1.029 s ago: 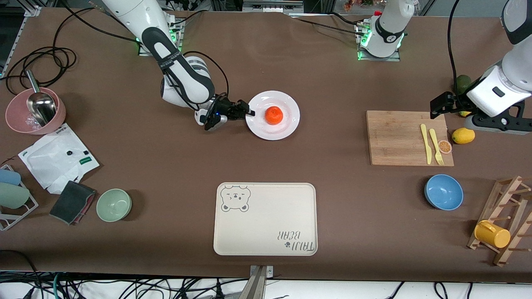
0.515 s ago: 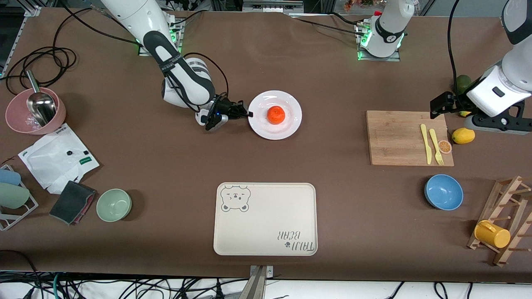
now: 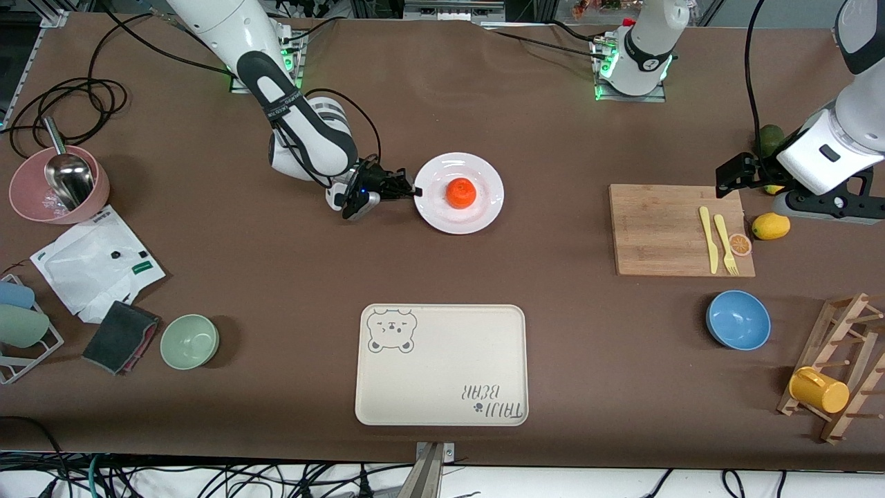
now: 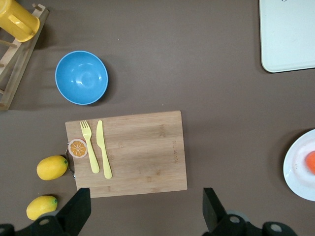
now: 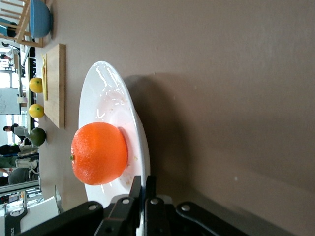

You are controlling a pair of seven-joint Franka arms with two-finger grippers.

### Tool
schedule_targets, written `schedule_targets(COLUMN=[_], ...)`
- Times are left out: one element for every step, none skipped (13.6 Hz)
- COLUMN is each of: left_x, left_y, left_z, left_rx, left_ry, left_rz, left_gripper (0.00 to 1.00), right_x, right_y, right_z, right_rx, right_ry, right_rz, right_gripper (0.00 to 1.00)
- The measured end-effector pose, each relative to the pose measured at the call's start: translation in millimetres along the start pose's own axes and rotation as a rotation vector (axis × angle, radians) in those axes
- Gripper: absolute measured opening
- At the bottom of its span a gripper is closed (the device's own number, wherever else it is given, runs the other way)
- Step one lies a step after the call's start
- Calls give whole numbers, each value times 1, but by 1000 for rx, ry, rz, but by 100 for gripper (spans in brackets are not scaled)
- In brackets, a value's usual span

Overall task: Place orange and plate with both arms
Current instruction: 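Slide the plate with the right gripper onto the bear placemat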

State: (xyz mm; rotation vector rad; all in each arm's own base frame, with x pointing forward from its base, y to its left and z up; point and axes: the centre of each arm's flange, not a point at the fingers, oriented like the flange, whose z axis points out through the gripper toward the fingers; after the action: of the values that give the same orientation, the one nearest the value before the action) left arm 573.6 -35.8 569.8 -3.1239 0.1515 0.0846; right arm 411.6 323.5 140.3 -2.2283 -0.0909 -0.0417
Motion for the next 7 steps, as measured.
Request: schedule_targets(left_x=[0,0,0,0,0,0,0], left_y=[0,0,0,0,0,0,0], left_z=[0,0,0,0,0,0,0], left_rx=[0,0,0,0,0,0,0], left_ry=[0,0,0,0,0,0,0], left_rz=[0,0,0,0,0,0,0], left_gripper=[100,100,100,100,100,100,100], right_x=[10,21,30,39,47,56,67], right_y=[0,0,0,1,0,-1,-3], right_z=[-5,-10,-14,-17,-20,-21,-22], right_rx=[5,12,20,28,36,44,57], right_ry=[21,42,60,75,85,89,89], right_rz=[1,4,10,19,28,34,44], right_gripper=[4,4,4,4,4,4,4])
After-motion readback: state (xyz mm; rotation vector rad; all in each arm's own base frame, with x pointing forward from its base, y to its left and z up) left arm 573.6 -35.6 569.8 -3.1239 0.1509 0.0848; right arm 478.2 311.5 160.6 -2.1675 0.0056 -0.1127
